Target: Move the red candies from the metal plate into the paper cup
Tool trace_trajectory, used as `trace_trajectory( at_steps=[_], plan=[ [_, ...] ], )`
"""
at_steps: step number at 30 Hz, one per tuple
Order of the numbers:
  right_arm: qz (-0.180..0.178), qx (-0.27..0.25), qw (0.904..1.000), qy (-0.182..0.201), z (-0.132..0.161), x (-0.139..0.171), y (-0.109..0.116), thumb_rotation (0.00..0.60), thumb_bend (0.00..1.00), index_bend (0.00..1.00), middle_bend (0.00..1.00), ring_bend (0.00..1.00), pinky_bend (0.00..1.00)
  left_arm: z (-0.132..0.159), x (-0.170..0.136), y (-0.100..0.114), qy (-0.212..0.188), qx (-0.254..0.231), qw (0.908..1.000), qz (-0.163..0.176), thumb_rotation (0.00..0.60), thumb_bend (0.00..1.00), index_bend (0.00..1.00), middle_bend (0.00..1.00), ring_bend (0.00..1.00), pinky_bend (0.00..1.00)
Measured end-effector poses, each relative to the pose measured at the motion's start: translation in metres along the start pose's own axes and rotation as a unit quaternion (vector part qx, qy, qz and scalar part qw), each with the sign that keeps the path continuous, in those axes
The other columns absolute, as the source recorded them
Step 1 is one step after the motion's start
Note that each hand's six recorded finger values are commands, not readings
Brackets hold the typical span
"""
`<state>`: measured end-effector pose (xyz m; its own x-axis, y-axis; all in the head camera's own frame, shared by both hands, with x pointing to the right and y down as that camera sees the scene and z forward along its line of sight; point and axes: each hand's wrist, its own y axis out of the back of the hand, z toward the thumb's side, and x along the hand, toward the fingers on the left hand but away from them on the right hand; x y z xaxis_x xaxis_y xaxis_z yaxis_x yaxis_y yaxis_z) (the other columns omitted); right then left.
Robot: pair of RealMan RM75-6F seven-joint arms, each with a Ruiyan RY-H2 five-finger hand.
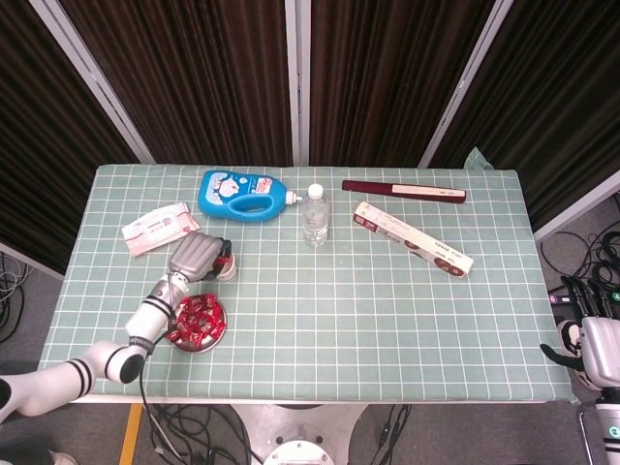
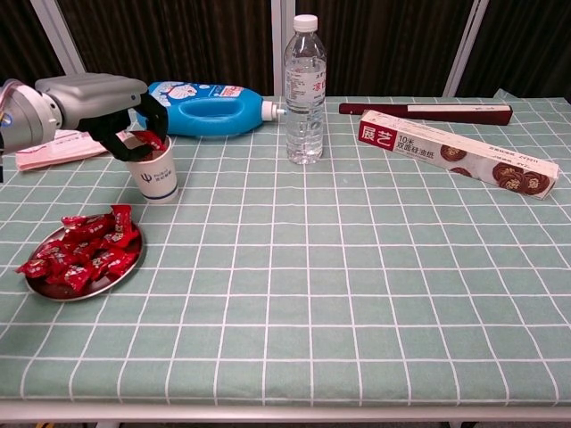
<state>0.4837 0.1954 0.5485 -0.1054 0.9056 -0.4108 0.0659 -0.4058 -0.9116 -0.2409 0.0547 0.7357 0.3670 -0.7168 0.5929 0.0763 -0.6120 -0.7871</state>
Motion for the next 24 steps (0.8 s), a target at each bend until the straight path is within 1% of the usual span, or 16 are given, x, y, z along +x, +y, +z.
trace_trajectory(
  at_steps=[12,14,17,18,19,21,23,24],
  plan=[
    [0.000,-0.002,1.0000,-0.002,-0.001,0.000,0.000,0.600,0.03,0.00,0.10,0.00,0.26,0.008,-0.008,0.009,-0.012,0.009,0.9998,0.011,0.600,0.50,0.38,0.44,0.91,1.00],
    [0.000,-0.002,1.0000,-0.001,-0.001,0.000,0.000,0.600,0.03,0.00,0.10,0.00,0.26,0.008,-0.011,0.013,-0.013,0.007,0.9998,0.017,0.600,0.50,0.36,0.42,0.90,1.00],
    [0.000,-0.003,1.0000,0.000,-0.001,-0.001,0.000,0.600,0.03,0.00,0.10,0.00,0.26,0.007,-0.021,0.021,-0.013,-0.002,0.9993,0.037,0.600,0.48,0.36,0.42,0.89,1.00],
    [0.000,-0.002,1.0000,0.001,0.000,-0.002,0.000,0.600,0.03,0.00,0.10,0.00,0.26,0.005,-0.028,0.025,-0.012,-0.007,0.9988,0.046,0.600,0.46,0.36,0.42,0.89,1.00],
    [0.000,-0.002,1.0000,0.003,0.000,-0.002,0.000,0.600,0.03,0.00,0.10,0.00,0.26,0.004,-0.033,0.027,-0.012,-0.010,0.9984,0.054,0.600,0.42,0.36,0.42,0.89,1.00],
    [0.000,-0.002,1.0000,0.006,0.002,-0.003,0.000,0.600,0.03,0.00,0.10,0.00,0.26,-0.002,-0.049,0.030,-0.008,-0.015,0.9975,0.069,0.600,0.30,0.36,0.42,0.89,1.00],
    [0.000,-0.003,1.0000,0.008,0.002,-0.003,0.000,0.600,0.03,0.00,0.10,0.00,0.27,-0.010,-0.065,0.026,-0.002,-0.016,0.9971,0.074,0.600,0.22,0.37,0.42,0.89,1.00],
    [-0.001,-0.003,1.0000,0.009,0.003,-0.003,0.000,0.600,0.03,0.00,0.10,0.00,0.27,-0.015,-0.077,0.021,0.003,-0.015,0.9972,0.073,0.600,0.20,0.37,0.42,0.89,1.00]
  ],
)
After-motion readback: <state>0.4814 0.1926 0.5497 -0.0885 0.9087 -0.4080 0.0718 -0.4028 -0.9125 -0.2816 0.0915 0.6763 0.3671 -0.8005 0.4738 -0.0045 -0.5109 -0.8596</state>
